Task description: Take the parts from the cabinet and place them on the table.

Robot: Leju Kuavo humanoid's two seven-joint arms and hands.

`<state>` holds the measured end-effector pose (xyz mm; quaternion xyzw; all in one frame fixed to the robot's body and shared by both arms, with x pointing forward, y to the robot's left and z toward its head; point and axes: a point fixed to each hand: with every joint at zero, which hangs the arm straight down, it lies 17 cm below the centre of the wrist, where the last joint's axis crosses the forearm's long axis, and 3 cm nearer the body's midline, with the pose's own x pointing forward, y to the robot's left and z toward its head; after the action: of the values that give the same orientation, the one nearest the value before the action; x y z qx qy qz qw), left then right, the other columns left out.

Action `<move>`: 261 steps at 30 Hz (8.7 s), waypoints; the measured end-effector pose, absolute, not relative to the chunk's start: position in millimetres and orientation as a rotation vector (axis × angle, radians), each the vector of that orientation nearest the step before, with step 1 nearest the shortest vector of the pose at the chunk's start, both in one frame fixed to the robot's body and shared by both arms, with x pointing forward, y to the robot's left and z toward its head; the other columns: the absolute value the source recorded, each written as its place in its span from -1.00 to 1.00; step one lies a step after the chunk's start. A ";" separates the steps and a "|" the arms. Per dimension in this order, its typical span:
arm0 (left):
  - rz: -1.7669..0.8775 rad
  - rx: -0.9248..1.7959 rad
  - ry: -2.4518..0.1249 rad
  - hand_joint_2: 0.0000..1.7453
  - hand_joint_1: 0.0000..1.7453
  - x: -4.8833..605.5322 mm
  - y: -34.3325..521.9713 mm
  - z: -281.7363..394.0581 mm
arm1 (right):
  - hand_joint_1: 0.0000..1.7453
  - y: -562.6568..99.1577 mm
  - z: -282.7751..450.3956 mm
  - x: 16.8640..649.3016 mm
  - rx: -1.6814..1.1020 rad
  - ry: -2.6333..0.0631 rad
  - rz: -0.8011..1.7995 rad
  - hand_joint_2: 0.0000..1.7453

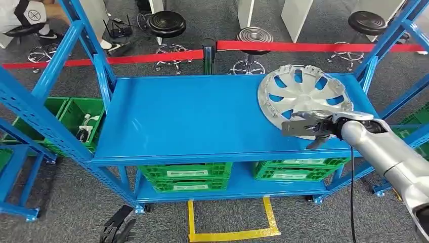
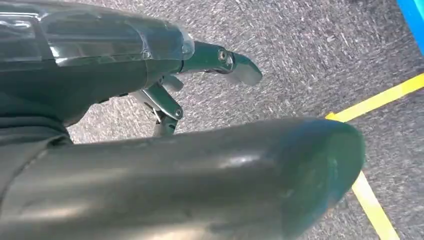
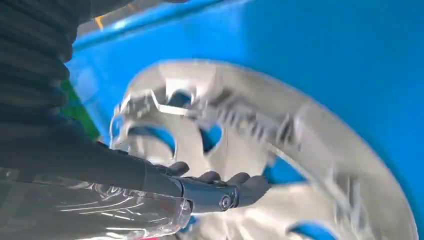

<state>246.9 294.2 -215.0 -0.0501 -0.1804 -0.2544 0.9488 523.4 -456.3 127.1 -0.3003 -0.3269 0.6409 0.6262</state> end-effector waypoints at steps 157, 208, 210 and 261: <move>-0.583 -0.097 -0.417 -1.00 -1.00 250.9 295.0 -213.4 | 1.00 -427.9 361.2 580.0 -0.672 -1.876 0.524 -1.00; -0.566 -0.075 -0.383 -1.00 -1.00 270.8 284.1 -205.8 | -1.00 -375.4 326.9 631.6 -0.825 -1.254 1.342 1.00; -0.567 -0.075 -0.388 -1.00 -1.00 271.8 283.8 -205.4 | -1.00 -378.7 321.0 633.3 -0.827 -1.220 1.358 1.00; -0.624 0.020 -0.323 -1.00 -1.00 217.6 349.7 -215.6 | -1.00 -495.6 278.9 555.2 -0.667 -0.782 1.270 1.00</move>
<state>217.6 349.7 -215.6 0.0098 -0.1583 -0.3056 0.9389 555.2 -495.6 278.9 -0.2975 -0.3489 0.5667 0.6846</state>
